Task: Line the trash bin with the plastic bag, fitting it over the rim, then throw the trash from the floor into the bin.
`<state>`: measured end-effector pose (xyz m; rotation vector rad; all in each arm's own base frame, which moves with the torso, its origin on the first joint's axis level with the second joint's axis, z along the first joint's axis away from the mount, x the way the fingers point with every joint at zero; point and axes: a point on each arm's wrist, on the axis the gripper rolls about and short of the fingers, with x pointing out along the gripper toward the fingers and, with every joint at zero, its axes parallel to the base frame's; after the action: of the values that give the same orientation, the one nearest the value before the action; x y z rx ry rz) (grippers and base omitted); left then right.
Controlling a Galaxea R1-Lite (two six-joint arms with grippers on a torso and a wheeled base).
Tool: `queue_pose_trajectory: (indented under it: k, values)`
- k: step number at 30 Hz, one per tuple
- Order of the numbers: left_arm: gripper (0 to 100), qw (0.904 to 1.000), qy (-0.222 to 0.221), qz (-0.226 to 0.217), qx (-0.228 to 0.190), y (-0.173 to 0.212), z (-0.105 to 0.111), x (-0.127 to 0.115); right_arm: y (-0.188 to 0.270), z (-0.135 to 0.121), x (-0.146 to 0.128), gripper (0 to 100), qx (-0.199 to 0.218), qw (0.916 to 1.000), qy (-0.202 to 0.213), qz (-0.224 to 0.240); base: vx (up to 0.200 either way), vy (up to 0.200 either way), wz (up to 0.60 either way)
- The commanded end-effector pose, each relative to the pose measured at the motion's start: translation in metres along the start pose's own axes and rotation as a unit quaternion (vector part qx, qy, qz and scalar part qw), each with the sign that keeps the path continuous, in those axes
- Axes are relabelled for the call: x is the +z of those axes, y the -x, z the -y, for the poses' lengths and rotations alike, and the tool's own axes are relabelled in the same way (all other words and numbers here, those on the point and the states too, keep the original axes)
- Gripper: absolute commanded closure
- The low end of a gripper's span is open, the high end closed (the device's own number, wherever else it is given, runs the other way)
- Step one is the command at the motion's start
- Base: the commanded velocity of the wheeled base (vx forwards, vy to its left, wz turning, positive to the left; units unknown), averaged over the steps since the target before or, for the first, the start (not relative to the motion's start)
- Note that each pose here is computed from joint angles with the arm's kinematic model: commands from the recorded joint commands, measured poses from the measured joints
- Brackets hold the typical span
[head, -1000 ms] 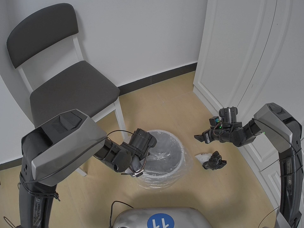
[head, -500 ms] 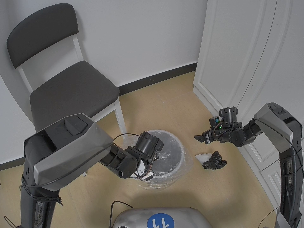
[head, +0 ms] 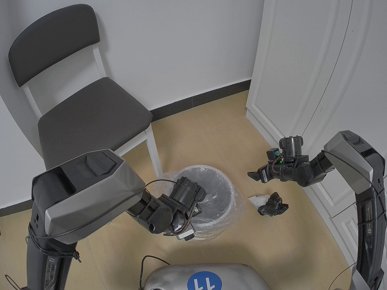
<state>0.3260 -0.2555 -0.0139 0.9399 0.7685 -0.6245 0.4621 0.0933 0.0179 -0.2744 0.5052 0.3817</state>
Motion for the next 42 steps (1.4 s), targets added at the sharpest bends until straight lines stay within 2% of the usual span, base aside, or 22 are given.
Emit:
queue_pose_trajectory:
  k: [1, 4, 11, 14, 30, 38, 39, 42]
  values:
    - [0, 1.0, 0.002, 0.001, -0.005, -0.003, -0.001, -0.001, 0.0, 0.0, -0.001, 0, 0.0, 1.0, 0.0, -0.001, 0.0, 0.0, 0.0]
    - [0, 0.9993, -0.002, 0.012, -0.035, -0.019, -0.002, -0.001, 0.0, -0.001, -0.002, 0, 0.001, 1.0, 0.001, -0.002, 0.0, 0.0, 0.0]
    - [0, 0.9982, -0.002, 0.021, -0.056, -0.048, -0.006, 0.005, -0.002, -0.001, -0.002, 0, -0.003, 0.9999, 0.007, 0.013, 0.0, 0.0, 0.0]
    - [0, 0.9972, -0.004, 0.012, -0.074, -0.047, -0.005, 0.002, -0.002, 0.0, -0.003, 0, -0.003, 0.9999, 0.006, 0.013, 0.0, 0.0, 0.0]
    - [0, 0.9963, 0.009, 0.033, -0.079, -0.029, -0.018, 0.005, -0.003, 0.0, -0.005, 0, -0.003, 0.9999, 0.007, 0.011, 0.0, 0.0, 0.0]
    - [0, 0.9957, 0.009, 0.028, -0.088, -0.027, -0.016, -0.001, -0.004, 0.0, -0.006, 0, -0.002, 0.9999, 0.01, 0.01, 0.0, 0.0, 0.0]
    - [100, 0.9957, 0.009, 0.027, -0.088, -0.029, -0.015, -0.001, -0.004, 0.0, -0.006, 0, -0.002, 0.9999, 0.01, 0.01, 0.0, 0.0, 0.0]
    - [100, 0.9957, 0.01, 0.029, -0.087, -0.028, -0.016, 0.0, -0.004, 0.0, -0.006, 0, -0.003, 0.9999, 0.009, 0.01, 0.0, 0.0, 0.0]
